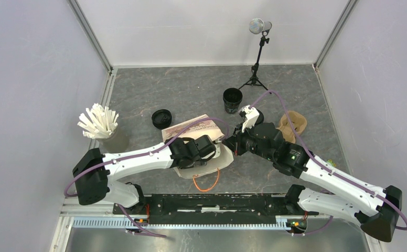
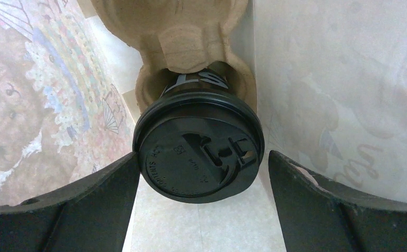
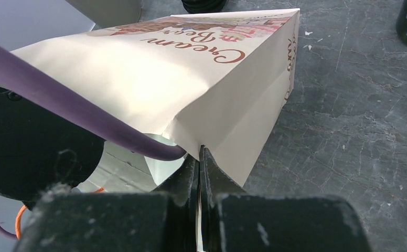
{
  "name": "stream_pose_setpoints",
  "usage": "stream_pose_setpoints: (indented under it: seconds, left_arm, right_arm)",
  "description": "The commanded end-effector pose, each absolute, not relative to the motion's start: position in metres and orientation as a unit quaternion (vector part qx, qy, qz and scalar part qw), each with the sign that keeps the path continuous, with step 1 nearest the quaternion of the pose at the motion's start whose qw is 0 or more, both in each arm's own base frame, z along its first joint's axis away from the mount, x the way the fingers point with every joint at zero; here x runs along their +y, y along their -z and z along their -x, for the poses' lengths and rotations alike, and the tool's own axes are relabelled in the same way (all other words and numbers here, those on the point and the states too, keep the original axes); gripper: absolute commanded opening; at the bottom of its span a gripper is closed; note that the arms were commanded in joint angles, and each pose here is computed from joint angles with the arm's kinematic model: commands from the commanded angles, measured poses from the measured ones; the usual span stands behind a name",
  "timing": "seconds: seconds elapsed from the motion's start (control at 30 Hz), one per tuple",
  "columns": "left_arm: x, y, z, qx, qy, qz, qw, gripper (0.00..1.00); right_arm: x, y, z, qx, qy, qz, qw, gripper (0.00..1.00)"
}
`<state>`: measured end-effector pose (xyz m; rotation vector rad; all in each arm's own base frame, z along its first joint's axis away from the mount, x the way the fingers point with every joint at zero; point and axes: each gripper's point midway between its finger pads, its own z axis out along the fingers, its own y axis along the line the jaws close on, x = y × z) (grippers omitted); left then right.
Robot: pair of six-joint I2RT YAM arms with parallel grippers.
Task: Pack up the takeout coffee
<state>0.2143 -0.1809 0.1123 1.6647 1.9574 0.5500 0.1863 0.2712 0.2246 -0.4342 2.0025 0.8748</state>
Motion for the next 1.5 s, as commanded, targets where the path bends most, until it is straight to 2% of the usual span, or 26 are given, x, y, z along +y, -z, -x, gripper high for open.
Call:
stream_pose_setpoints:
  seconds: [0.0,0.37,0.6,1.0,1.47]
  left_arm:
    - [-0.186,-0.112,-0.207,0.738,-0.168,-0.603,0.252,1.0]
    - [-0.186,-0.118,-0.207,0.739,-0.165,-0.6,0.259,1.0]
    - [-0.189,-0.122,-0.204,0.742,-0.153,-0.6,0.258,0.95]
    - [-0.189,-0.126,-0.2,0.747,-0.142,-0.597,0.256,1.0]
    - [-0.19,-0.127,-0.192,0.753,-0.122,-0.599,0.244,0.9]
  right_arm:
    - [0.277,-0.239,-0.187,0.796,-0.368,0.175,0.447,0.0]
    - [0.278,-0.238,-0.187,0.797,-0.371,0.177,0.444,0.0]
    - [0.277,-0.237,-0.186,0.797,-0.372,0.176,0.442,0.0]
    - [0.278,-0.236,-0.185,0.797,-0.374,0.176,0.44,0.0]
    - [0.279,-0.237,-0.188,0.801,-0.373,0.169,0.437,0.0]
